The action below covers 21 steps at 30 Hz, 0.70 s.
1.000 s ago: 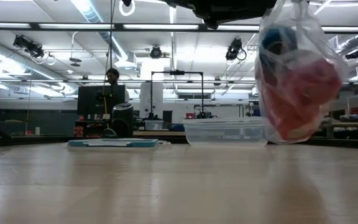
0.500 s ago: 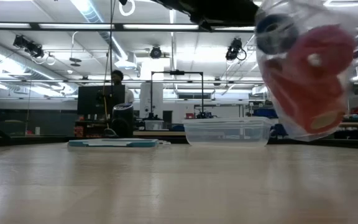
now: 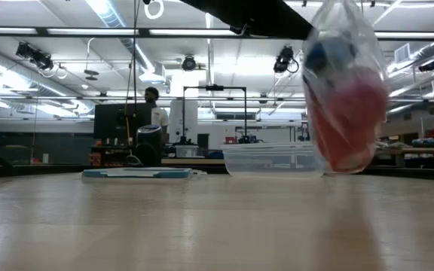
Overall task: Roll bandage
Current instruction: Put the blue bandage into the transparent zip bag
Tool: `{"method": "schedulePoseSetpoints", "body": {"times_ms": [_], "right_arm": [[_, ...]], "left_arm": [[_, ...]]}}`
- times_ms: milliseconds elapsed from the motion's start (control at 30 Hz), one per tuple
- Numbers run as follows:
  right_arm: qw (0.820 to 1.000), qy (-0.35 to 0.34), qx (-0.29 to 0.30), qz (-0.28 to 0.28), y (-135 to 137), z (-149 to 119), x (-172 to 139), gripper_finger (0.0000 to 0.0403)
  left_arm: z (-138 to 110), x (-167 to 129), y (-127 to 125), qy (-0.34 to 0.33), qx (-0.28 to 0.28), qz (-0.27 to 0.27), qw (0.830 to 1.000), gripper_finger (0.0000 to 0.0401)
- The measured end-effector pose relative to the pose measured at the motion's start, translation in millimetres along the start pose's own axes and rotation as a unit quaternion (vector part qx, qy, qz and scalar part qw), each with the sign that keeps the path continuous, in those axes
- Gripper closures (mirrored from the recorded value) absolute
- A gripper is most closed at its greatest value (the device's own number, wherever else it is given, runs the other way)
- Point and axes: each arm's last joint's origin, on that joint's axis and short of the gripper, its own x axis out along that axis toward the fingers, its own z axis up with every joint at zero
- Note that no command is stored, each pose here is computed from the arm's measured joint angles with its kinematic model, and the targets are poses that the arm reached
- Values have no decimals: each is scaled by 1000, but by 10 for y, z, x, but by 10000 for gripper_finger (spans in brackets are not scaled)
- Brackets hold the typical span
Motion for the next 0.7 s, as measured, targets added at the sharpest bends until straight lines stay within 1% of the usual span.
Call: {"method": "schedulePoseSetpoints", "body": {"times_ms": [100, 167, 233, 300, 367, 433, 533, 600, 700], "right_arm": [[998, 11, 67, -5, -83, -73, -92, 330], [992, 28, 123, -13, -137, -141, -145, 316], [981, 47, 187, -25, -187, -210, -187, 307], [965, 58, 251, -43, -243, -266, -198, 302], [952, 57, 296, -52, -282, -305, -177, 301], [945, 57, 318, -42, -292, -330, -131, 301], [940, 57, 337, -13, -283, -345, -49, 303], [940, 59, 336, 4, -282, -366, -2, 303], [938, 63, 341, 2, -322, -430, 35, 302]], "left_arm": [[15, -6, -27, -4, 11, -1, 1000, 400], [35, -13, -49, -10, 18, -2, 1000, 400], [57, -23, -82, -15, 29, -3, 999, 401], [84, -36, -123, -22, 48, -6, 999, 401], [117, -52, -169, -31, 77, -5, 997, 401], [148, -71, -216, -34, 109, 4, 993, 401], [172, -89, -256, -30, 139, 21, 990, 401], [177, -96, -270, -25, 148, 31, 988, 401], [183, -105, -288, -19, 149, 41, 988, 401]]}}
